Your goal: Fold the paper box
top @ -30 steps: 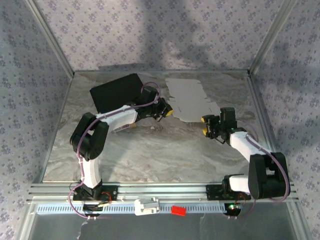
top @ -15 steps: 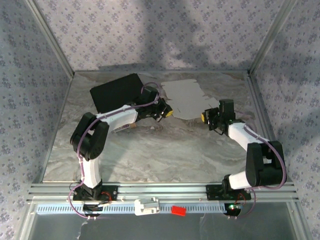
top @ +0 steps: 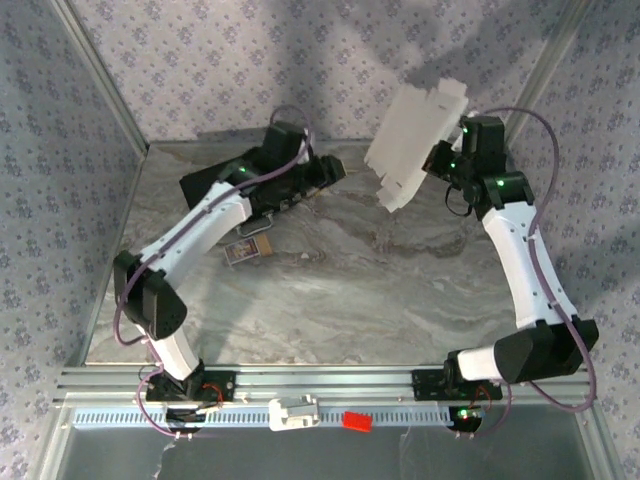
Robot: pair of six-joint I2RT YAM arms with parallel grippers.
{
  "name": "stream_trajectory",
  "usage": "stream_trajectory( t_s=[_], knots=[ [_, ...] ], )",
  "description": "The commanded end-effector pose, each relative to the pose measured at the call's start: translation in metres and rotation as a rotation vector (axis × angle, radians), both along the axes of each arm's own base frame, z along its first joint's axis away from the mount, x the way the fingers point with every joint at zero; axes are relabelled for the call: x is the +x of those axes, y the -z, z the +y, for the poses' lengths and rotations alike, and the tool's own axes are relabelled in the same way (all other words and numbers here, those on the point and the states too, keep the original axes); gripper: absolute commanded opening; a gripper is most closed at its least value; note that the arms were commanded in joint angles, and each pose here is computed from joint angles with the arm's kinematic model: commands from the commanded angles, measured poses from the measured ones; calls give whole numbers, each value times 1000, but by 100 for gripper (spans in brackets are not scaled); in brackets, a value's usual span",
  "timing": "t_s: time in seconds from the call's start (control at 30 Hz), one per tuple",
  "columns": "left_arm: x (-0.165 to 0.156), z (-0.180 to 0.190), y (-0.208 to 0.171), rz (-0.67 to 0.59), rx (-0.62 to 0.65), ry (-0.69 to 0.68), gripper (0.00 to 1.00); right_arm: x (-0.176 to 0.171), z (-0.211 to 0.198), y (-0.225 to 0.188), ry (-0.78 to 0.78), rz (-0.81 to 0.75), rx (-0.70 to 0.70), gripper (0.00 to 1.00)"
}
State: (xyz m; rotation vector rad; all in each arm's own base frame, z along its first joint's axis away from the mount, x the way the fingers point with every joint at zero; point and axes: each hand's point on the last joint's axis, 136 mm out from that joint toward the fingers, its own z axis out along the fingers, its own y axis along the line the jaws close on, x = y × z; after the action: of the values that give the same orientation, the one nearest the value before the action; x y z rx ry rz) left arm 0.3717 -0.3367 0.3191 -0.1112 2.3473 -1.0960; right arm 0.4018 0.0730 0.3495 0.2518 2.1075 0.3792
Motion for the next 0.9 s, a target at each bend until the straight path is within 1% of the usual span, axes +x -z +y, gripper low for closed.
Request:
stream_trajectory(
  t_s=[0.0,0.1,0.2,0.23,0.3,0.33,0.4,0.47,0.53,0.57,0.6,0.7,0.77,0.8,0.87],
  knots=[
    [-6,26,-38,-290,237,116,48,-22,23,-8,-272,-65,-502,0],
    [-6,26,-73,-574,335,206,47,-33,48,-14,-405,-164,-817,0],
    [-11,28,-106,-855,421,263,49,-42,61,-12,-509,-218,-1036,0],
    [-12,30,-112,-922,452,274,51,-43,62,-13,-522,-225,-1087,0],
    [-20,36,-123,-1090,540,307,53,-44,59,-16,-541,-237,-1133,0],
    [-25,39,-123,-1162,586,332,54,-45,58,-18,-553,-245,-1143,0],
    [-36,47,-117,-1275,686,389,59,-50,59,-16,-616,-266,-1189,0],
    [-44,54,-104,-1317,757,472,63,-58,64,-11,-708,-299,-1254,0],
    [-54,58,-93,-1355,763,572,65,-68,71,-7,-797,-338,-1312,0],
    [-56,60,-93,-1370,763,589,66,-73,73,-5,-836,-349,-1332,0],
    [-56,61,-92,-1372,765,604,67,-76,74,-4,-864,-351,-1351,0],
    [-53,61,-88,-1361,781,669,68,-78,75,-1,-885,-346,-1357,0],
    [-60,55,-82,-1350,747,753,68,-79,77,1,-902,-346,-1353,0],
    [-67,51,-80,-1348,707,792,68,-79,79,2,-910,-350,-1353,0],
    [-74,45,-73,-1344,664,845,67,-81,83,3,-926,-358,-1361,0]
  ],
)
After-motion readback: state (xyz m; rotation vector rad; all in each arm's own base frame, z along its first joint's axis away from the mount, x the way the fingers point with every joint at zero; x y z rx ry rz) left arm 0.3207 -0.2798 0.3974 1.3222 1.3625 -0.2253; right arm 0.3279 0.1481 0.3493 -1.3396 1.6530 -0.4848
